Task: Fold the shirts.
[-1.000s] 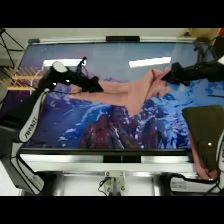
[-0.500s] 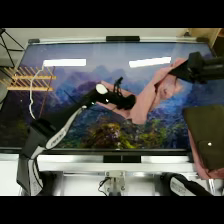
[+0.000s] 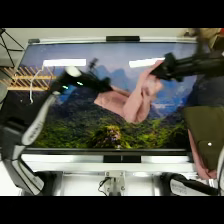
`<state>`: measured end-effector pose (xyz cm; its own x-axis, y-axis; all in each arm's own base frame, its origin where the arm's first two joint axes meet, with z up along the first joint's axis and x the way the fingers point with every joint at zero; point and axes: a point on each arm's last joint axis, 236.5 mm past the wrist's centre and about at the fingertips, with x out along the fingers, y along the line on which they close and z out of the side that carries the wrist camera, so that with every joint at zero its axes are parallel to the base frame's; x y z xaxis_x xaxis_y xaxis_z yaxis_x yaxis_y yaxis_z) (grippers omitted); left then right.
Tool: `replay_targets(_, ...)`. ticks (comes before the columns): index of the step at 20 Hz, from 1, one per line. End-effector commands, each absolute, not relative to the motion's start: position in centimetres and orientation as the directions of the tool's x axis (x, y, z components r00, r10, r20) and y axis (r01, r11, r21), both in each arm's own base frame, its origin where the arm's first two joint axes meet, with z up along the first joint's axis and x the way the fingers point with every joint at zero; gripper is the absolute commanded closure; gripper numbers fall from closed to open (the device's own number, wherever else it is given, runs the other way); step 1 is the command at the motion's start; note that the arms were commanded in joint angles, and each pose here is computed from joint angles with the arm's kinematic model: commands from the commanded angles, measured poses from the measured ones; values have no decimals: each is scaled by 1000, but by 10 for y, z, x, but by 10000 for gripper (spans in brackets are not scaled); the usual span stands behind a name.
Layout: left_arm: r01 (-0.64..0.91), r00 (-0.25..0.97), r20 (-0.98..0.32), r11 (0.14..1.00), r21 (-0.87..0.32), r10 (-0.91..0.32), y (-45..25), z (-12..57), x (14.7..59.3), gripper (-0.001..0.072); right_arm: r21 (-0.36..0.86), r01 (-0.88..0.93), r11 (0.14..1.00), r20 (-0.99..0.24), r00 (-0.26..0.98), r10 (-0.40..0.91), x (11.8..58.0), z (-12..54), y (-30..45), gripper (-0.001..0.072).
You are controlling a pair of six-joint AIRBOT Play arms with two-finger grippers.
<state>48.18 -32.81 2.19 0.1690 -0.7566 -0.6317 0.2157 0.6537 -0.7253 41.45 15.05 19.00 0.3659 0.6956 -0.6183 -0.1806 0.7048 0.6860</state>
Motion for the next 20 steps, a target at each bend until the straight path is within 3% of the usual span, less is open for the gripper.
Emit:
replay_targets(1, 172, 324, -736, 802, -572, -595, -191, 72, 505, 683, 647, -194, 737, -671, 314, 672, 450, 121, 199, 672)
replay_targets(5, 164, 472, -678, 812, -561, -564, -139, 148, 502, 681, 682, -159, 714, -650, 318, 691, 490, 34, 282, 670)
replay_targets(6, 179, 473, -676, 813, -554, -565, -138, 155, 496, 681, 725, -122, 678, -618, 319, 719, 495, 17, 306, 582)
replay_targets(7, 194, 466, -677, 812, -550, -570, -141, 158, 491, 681, 777, -85, 624, -570, 325, 754, 499, 9, 326, 191)
replay_targets(8, 212, 455, -681, 812, -544, -574, -145, 159, 488, 681, 817, -81, 571, -519, 327, 790, 502, 9, 339, 46)
replay_targets(10, 230, 433, -689, 810, -539, -582, -155, 154, 484, 681, 839, -119, 531, -471, 327, 819, 505, 21, 338, 47)
replay_targets(13, 259, 413, -699, 811, -525, -584, -165, 148, 482, 681, 817, -150, 557, -492, 323, 808, 506, 49, 285, 51)
replay_targets(15, 271, 410, -699, 810, -520, -586, -168, 148, 481, 681, 739, -123, 663, -604, 316, 732, 499, 53, 222, 51)
replay_targets(17, 271, 411, -699, 811, -519, -585, -167, 148, 481, 681, 551, -28, 834, -806, 240, 541, 473, 28, 141, 51)
replay_targets(19, 271, 411, -699, 811, -519, -585, -167, 148, 481, 681, 297, 48, 954, -955, 2, 297, 414, -12, 62, 50)
replay_targets(20, 270, 410, -700, 811, -519, -585, -167, 147, 481, 681, 268, 69, 961, -957, -93, 274, 389, -27, 49, 50)
